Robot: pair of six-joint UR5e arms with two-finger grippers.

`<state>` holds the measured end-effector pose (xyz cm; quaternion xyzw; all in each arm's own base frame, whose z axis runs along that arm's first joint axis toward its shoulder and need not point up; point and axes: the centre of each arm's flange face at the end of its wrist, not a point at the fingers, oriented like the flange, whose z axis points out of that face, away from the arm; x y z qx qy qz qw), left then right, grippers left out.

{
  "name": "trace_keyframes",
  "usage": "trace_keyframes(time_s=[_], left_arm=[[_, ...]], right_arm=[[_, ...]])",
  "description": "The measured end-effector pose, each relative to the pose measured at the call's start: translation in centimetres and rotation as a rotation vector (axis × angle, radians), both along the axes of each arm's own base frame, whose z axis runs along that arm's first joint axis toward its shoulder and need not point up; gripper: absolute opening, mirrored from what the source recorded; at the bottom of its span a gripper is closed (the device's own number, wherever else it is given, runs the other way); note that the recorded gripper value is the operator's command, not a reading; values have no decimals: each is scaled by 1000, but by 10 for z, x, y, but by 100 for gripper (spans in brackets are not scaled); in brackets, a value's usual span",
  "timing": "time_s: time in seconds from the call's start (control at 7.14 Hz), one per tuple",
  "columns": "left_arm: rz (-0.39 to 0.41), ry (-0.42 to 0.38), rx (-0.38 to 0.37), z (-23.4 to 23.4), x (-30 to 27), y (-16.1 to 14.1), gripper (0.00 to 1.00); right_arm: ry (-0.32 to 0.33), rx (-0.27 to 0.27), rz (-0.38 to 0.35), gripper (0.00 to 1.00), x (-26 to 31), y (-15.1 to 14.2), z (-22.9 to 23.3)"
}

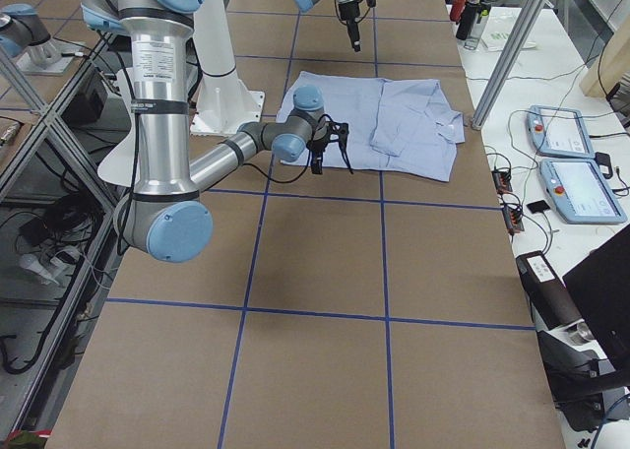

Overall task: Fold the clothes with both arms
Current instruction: 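Move the left gripper to the shirt side while the right gripper lowers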

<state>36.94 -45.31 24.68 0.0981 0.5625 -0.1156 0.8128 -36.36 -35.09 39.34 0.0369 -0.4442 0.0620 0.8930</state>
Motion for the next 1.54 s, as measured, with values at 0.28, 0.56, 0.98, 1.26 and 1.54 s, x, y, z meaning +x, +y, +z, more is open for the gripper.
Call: trace_keyframes(time_s=[0.28,0.56,0.98,1.26,1.54], left_arm=[[-4,-2,1,3,-5,5,98],[-5,1,4,1,-4,6,98],[-2,1,5,1,-3,6,98],[-1,3,8,-1,-2,6,97],[0,4,9,-2,-1,6,96]], right_arm=[[95,-20,-31,98,-50,41,-17],[151,-29,-87,97,-80,68,-35],[167,-30,-154,90,-103,97,-33],[173,-37,-173,87,-110,103,-30],[186,-41,-182,85,-115,105,-23]])
